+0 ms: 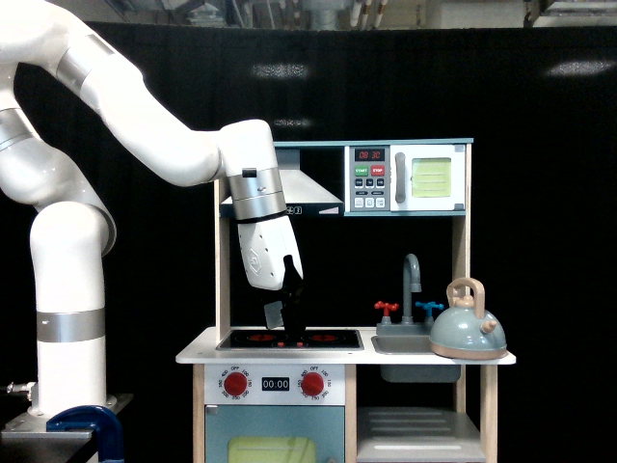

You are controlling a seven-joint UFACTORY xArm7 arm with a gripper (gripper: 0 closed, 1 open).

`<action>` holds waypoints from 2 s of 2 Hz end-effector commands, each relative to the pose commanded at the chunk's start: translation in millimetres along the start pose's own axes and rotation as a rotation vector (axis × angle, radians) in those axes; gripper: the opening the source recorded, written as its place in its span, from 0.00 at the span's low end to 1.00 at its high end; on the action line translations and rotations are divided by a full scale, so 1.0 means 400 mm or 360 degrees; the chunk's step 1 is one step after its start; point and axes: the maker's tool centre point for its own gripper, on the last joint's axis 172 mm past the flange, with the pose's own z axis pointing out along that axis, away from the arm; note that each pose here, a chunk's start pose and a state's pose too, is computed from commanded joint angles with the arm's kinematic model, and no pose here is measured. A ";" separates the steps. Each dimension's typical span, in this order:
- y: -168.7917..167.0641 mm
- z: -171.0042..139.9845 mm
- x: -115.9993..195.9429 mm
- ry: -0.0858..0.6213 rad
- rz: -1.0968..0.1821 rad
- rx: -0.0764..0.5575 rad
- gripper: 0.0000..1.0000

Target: Place the teapot on the stove

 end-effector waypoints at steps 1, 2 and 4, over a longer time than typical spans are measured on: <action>0.050 -0.005 0.207 -0.0067 -0.0250 -0.0075 1.00; 0.096 0.034 0.338 -0.0041 -0.0531 0.0113 1.00; 0.189 0.057 0.571 0.0045 -0.1097 0.0123 1.00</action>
